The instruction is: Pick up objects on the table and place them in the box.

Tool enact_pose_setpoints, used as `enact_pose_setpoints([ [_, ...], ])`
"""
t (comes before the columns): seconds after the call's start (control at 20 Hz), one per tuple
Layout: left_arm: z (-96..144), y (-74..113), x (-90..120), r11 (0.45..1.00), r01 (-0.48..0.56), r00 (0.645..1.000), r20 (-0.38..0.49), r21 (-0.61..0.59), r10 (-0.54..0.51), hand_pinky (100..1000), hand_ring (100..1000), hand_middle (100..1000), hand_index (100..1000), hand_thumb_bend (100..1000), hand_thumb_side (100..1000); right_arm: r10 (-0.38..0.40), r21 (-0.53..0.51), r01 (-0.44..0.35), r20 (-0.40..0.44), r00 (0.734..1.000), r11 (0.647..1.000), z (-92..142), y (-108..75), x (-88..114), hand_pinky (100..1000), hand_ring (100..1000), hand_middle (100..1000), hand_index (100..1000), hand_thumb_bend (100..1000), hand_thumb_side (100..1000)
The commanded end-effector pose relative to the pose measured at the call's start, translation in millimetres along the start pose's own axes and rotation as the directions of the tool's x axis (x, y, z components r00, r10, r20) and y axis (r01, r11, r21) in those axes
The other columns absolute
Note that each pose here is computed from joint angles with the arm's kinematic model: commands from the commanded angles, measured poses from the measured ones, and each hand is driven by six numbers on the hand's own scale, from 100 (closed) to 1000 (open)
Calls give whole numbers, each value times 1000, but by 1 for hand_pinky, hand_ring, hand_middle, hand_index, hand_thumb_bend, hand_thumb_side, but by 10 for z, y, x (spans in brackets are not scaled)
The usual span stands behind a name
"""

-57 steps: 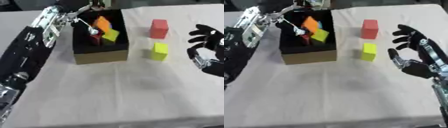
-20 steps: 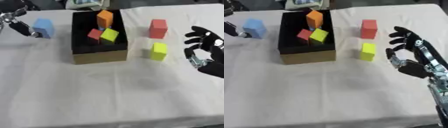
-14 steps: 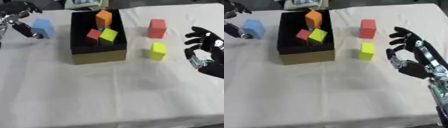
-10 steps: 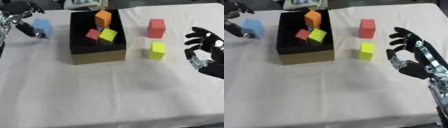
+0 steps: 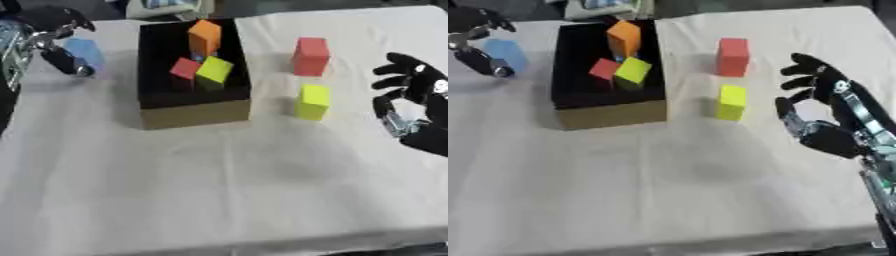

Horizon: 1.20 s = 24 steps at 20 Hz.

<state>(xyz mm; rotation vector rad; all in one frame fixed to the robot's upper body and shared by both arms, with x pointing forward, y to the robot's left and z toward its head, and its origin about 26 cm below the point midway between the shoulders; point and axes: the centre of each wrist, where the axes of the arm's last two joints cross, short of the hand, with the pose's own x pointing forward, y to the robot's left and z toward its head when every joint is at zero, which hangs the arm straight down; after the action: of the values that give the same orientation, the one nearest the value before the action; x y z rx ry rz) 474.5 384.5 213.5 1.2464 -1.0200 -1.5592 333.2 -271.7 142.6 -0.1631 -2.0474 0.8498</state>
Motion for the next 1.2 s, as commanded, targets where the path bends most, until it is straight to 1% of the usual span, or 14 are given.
enact_pose_setpoints([
  [0.05, 47, 151, -118, 999, 31, 999, -41, 18, -30, 894, 840, 823, 883, 493, 226, 11, -2, -11, 24, 1000, 1000, -38, -60, 51, 653, 759, 798, 964, 179, 369],
  [0.15, 51, 147, -132, 999, 42, 998, -54, 16, -41, 894, 841, 823, 883, 487, 221, 11, -1, -11, 24, 1000, 1000, -38, -60, 50, 653, 759, 798, 964, 177, 369],
  [0.45, 51, 105, -157, 998, 54, 996, -78, 16, -53, 887, 825, 805, 874, 421, 178, 9, -1, -9, 25, 1000, 1000, -40, -58, 49, 653, 759, 798, 964, 171, 370],
  [0.75, 56, 75, -164, 995, 89, 991, -110, 55, -83, 875, 810, 789, 866, 379, 153, 8, -4, -7, 22, 1000, 1000, -34, -58, 39, 653, 759, 798, 964, 165, 371],
  [0.95, 54, 23, -172, 994, 87, 991, -110, 61, -80, 854, 771, 737, 828, 340, 129, 7, -5, -7, 22, 1000, 1000, -35, -58, 37, 653, 759, 797, 964, 161, 372],
  [1.05, 55, 1, -180, 995, 79, 992, -107, 55, -73, 834, 738, 685, 793, 315, 117, 7, -6, -6, 22, 1000, 1000, -34, -57, 35, 653, 759, 797, 964, 159, 372],
  [1.1, 56, -7, -184, 996, 73, 992, -104, 51, -68, 834, 738, 685, 793, 315, 117, 7, -6, -6, 22, 1000, 1000, -34, -58, 35, 653, 759, 797, 964, 159, 372],
  [1.15, 58, -11, -188, 997, 68, 993, -102, 48, -63, 820, 703, 633, 756, 293, 106, 7, -7, -6, 22, 1000, 1000, -33, -58, 34, 653, 759, 798, 964, 156, 372],
  [1.2, 61, -12, -192, 997, 64, 993, -99, 46, -59, 820, 703, 633, 756, 293, 106, 7, -7, -6, 21, 1000, 1000, -33, -58, 33, 653, 759, 798, 964, 156, 372],
])
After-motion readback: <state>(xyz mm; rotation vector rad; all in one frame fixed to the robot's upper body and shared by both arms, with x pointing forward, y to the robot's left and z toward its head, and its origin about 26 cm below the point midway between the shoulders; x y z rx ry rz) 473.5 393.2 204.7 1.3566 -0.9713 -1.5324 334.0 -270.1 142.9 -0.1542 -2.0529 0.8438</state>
